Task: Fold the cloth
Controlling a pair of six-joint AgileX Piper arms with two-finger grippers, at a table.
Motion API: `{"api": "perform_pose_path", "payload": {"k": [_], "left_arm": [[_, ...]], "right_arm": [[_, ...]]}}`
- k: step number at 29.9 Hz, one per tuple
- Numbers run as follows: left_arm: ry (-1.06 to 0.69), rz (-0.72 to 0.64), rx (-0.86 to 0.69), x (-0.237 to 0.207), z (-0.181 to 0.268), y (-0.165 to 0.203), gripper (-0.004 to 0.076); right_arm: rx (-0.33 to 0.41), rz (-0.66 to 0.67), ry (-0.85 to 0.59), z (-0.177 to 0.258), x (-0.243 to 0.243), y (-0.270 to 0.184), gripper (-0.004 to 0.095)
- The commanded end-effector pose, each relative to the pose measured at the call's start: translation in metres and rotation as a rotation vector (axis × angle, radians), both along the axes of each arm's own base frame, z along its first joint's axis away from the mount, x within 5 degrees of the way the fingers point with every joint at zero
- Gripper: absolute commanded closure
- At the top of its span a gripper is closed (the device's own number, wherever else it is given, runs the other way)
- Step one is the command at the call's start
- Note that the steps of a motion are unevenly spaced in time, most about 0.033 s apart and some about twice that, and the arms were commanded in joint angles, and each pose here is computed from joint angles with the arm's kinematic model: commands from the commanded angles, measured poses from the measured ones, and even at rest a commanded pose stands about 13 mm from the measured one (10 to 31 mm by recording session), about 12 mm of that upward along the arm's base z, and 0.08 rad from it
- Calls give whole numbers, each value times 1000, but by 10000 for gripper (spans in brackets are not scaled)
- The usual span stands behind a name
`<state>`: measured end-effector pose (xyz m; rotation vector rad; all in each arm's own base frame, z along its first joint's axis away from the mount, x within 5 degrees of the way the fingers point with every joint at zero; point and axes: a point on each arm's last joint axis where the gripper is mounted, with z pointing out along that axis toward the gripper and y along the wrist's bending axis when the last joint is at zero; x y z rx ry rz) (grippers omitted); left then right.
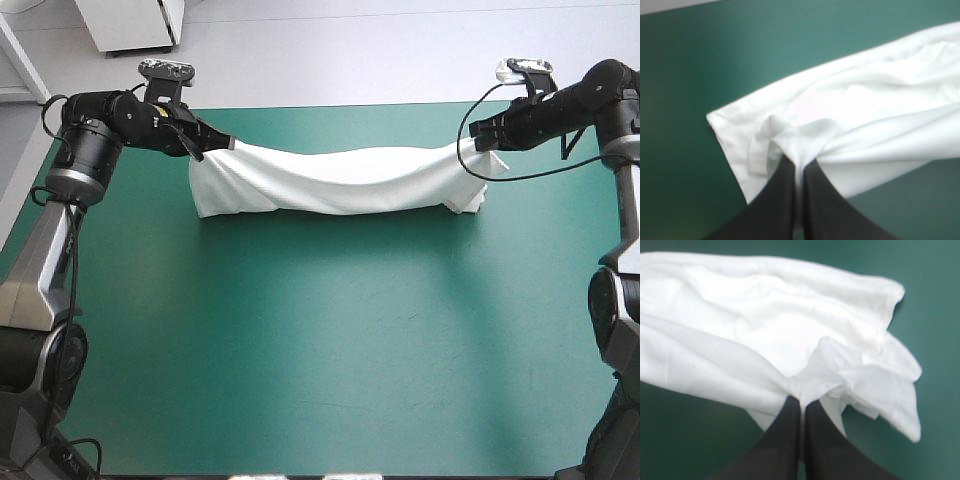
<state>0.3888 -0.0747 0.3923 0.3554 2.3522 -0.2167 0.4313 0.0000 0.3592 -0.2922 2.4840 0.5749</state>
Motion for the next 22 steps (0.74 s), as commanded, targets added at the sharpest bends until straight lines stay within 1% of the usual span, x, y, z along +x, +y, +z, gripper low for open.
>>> {"api": "perform_pose_path", "payload": {"k": [1,7,8,10,13,16,18,22], "left_arm": [[-61,-2,-36,-32,29,4,733],[78,-25,10,-70,5,10,733],[103,-26,19,-77,0,11,733],[146,-26,27,-90,-11,13,733],[207,-26,36,-105,-30,16,733],[273,-27,38,-116,-49,17,733],[321,-31,41,-122,-63,17,733],[401,-39,47,-131,-85,18,733]], "right_arm": [[0,1,-88,35,-35,2,925],[-45,2,37,9,-75,3,925],[-62,0,56,5,-85,3,925],[-64,3,98,-8,-98,6,925],[-105,29,147,-25,-121,14,925],[-183,79,234,-52,-140,22,925],[-215,93,298,-69,-151,27,925],[-230,121,386,-89,-167,31,925]]}}
